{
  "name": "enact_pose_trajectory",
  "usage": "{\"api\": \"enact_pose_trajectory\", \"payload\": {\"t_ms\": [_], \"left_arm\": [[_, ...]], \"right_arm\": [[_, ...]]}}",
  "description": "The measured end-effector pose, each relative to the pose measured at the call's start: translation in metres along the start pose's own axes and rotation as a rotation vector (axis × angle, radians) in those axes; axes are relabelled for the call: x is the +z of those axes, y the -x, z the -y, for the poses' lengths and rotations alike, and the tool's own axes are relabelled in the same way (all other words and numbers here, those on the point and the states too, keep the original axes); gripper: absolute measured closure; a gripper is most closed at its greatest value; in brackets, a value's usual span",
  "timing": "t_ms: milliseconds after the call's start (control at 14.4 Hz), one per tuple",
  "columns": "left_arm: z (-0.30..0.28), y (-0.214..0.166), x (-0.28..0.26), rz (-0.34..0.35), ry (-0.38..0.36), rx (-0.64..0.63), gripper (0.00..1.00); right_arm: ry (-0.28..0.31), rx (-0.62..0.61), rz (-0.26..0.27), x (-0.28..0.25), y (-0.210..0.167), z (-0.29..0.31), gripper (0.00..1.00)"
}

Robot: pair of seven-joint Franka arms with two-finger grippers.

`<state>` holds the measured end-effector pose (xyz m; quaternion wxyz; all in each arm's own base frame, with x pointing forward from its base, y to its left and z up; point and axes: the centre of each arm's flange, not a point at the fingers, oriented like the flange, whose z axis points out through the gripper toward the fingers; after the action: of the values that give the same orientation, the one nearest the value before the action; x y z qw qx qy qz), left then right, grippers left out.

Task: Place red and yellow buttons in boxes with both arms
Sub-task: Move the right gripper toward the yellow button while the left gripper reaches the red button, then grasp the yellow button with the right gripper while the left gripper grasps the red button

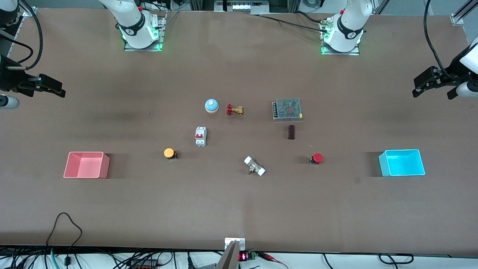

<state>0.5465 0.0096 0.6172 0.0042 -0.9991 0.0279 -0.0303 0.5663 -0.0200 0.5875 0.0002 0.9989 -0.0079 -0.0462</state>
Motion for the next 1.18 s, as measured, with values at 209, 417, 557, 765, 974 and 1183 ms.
{"api": "enact_pose_trajectory", "payload": {"t_ms": [209, 417, 557, 765, 974, 1183], "left_arm": [[0.0, -0.002, 0.005, 0.01, 0.002, 0.0, 0.0], [-0.006, -0.012, 0.027, 0.036, 0.007, 0.003, 0.0], [-0.02, -0.029, 0.059, 0.062, 0.015, -0.002, 0.0], [-0.042, -0.057, 0.119, 0.08, 0.028, -0.035, 0.0], [-0.058, -0.077, 0.17, 0.089, 0.037, -0.096, 0.0], [-0.091, -0.092, 0.222, 0.088, 0.046, -0.163, 0.0]], "right_arm": [[0.0, 0.001, 0.002, -0.001, 0.001, -0.001, 0.0], [0.0, 0.0, 0.007, 0.0, 0.001, 0.0, 0.0], [0.001, -0.008, 0.021, 0.008, -0.002, 0.005, 0.0], [0.007, -0.04, 0.033, 0.04, -0.023, 0.024, 0.0], [0.017, -0.094, 0.02, 0.087, -0.056, 0.059, 0.0], [0.027, -0.166, -0.014, 0.134, -0.083, 0.109, 0.0]]}}
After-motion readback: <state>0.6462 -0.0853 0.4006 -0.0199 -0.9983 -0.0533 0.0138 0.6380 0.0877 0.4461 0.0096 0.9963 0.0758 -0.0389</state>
